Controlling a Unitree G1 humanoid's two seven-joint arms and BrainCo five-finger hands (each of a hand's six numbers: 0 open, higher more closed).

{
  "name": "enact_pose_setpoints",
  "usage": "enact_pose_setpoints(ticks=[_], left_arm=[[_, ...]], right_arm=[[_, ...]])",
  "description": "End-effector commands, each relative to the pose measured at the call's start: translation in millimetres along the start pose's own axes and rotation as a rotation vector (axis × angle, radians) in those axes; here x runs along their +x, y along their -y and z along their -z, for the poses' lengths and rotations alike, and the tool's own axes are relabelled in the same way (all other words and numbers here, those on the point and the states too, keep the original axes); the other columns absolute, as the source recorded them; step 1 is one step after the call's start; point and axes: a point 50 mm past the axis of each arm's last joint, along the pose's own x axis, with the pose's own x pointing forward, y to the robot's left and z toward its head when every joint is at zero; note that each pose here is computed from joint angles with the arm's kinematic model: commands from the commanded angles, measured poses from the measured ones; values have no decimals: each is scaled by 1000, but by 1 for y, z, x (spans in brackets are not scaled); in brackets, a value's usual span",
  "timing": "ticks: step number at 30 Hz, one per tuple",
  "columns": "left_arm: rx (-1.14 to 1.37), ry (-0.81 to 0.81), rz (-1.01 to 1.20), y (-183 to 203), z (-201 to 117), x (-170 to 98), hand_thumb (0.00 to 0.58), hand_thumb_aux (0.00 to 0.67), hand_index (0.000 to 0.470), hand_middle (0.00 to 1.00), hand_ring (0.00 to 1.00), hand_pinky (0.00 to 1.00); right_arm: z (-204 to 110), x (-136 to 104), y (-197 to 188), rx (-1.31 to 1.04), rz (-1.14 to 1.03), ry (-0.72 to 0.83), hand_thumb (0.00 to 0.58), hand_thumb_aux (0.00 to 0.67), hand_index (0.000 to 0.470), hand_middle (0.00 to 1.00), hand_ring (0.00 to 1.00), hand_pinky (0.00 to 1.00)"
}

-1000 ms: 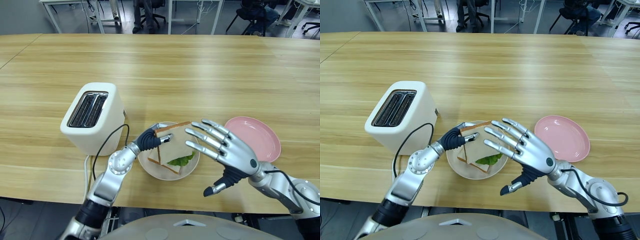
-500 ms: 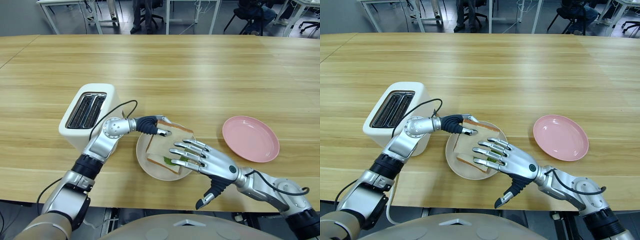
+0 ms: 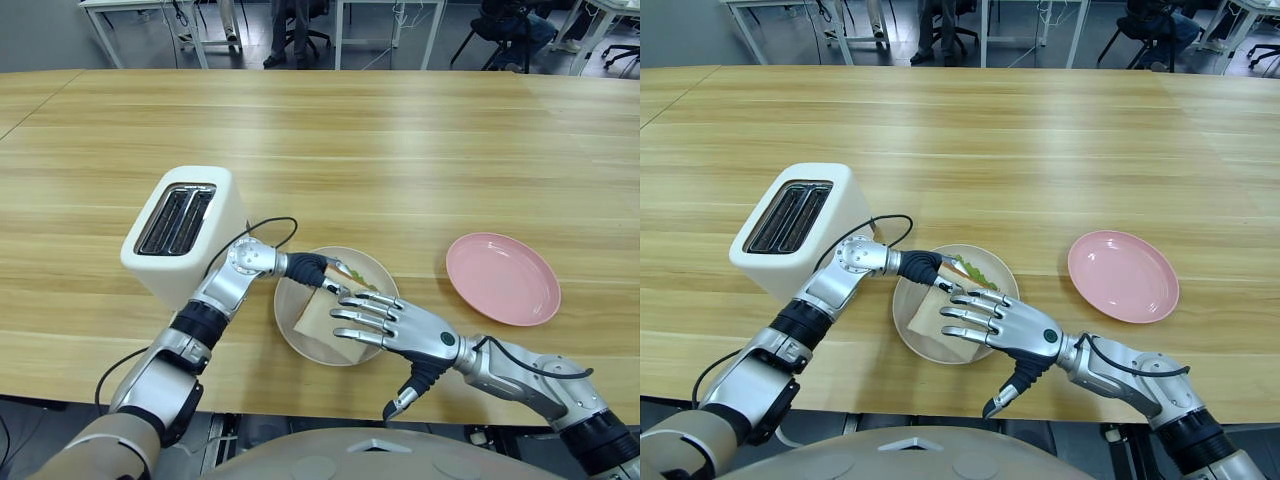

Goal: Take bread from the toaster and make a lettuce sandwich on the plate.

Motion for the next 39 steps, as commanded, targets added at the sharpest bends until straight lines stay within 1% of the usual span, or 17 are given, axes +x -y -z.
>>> enact_pose_setpoints(ticks=[1, 6, 14, 21, 30, 39], left_arm=[[34, -28, -65, -11, 3, 1, 580, 670, 460, 1000, 1000, 1000], [54, 13, -100, -17, -2, 1, 580, 670, 460, 1000, 1000, 1000], [42, 71, -96, -23, -14, -9, 580, 670, 460, 1000, 1000, 1000], [48, 52, -129, -36, -17, -11, 580, 670, 460, 1000, 1000, 1000], [12, -47, -108, -32, 4, 2, 580, 670, 460, 1000, 1000, 1000], [-41, -77, -74, -21, 18, 12, 580, 670, 460, 1000, 1000, 1000]], right_arm=[[1, 2, -7, 33, -55, -4, 0, 0, 0, 0, 0, 0], [0, 4, -4, 37, -53, 6, 0, 0, 0, 0, 0, 0], [-1, 2, 7, 44, -23, 13, 0, 0, 0, 0, 0, 0], [2, 4, 12, 35, -8, 13, 0, 0, 0, 0, 0, 0], [12, 7, 10, 37, -17, -32, 0, 0, 0, 0, 0, 0], [15, 14, 6, 87, -48, -54, 0, 0, 0, 0, 0, 0]])
